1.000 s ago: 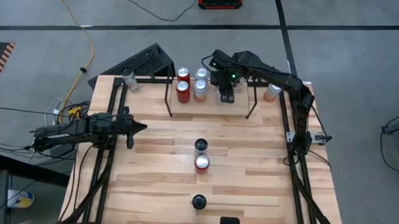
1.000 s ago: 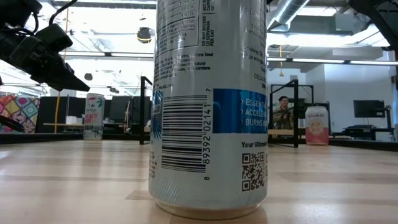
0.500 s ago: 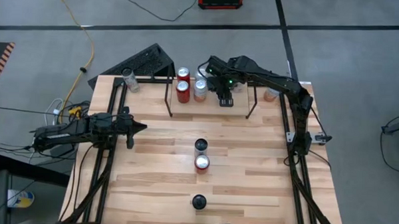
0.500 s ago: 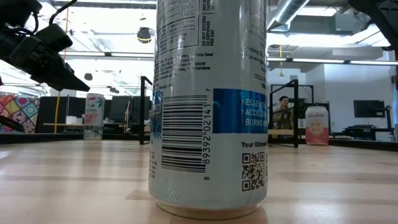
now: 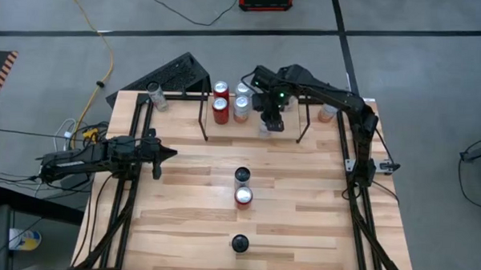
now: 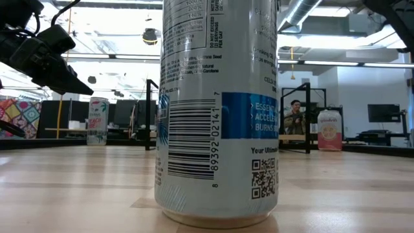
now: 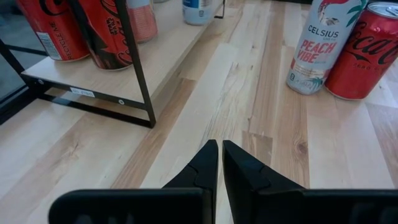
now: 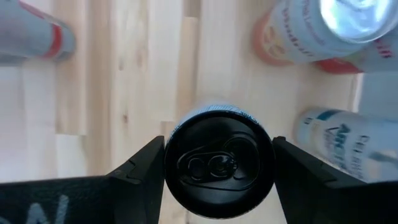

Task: Place canned beverage on shelf
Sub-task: Put the right white blue soda can on the shelf aligned with the other white blue soda can

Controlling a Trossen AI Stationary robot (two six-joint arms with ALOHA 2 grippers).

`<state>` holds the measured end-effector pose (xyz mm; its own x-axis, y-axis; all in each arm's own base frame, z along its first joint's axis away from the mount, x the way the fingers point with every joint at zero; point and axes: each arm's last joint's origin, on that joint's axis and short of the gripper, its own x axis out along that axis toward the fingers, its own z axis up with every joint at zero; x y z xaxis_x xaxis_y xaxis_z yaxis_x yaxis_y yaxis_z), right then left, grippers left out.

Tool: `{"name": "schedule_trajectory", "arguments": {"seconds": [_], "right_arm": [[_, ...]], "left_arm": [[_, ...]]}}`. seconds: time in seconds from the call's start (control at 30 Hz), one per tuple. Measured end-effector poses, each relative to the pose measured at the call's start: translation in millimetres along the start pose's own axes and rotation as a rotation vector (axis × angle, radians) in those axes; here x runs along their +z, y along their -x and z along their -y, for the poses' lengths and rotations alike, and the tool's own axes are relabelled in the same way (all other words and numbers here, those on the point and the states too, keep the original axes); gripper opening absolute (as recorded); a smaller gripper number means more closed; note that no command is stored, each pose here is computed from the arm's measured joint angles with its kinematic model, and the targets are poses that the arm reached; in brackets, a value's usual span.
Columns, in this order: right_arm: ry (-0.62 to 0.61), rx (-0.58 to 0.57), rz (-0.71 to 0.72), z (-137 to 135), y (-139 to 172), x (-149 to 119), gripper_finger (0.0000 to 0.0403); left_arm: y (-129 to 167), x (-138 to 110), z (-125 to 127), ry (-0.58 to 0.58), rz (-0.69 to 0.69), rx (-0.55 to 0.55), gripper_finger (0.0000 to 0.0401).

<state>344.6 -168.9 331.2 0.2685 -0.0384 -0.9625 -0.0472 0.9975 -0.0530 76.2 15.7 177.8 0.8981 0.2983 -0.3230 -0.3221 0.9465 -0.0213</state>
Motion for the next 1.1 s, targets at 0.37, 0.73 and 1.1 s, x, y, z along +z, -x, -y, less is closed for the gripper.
{"name": "schedule_trajectory", "arguments": {"seconds": [0.37, 0.73, 1.1], "right_arm": [[-0.037, 0.023, 0.019, 14.6, 1.1, -8.0, 0.0237], [-0.038, -0.023, 0.018, 9.3, 0.0, -2.0, 0.0239], [-0.057, -0.050, 0.002, 6.0, -0.4, -0.1, 0.0265]], "left_arm": [[0.1, 0.1, 0.0, 0.000, 0.001, 0.000, 0.0011], [0.0, 0.1, 0.0, 0.000, 0.000, 0.000, 0.0011], [0.0, 0.0, 0.0, 0.000, 0.000, 0.000, 0.0011]]}}
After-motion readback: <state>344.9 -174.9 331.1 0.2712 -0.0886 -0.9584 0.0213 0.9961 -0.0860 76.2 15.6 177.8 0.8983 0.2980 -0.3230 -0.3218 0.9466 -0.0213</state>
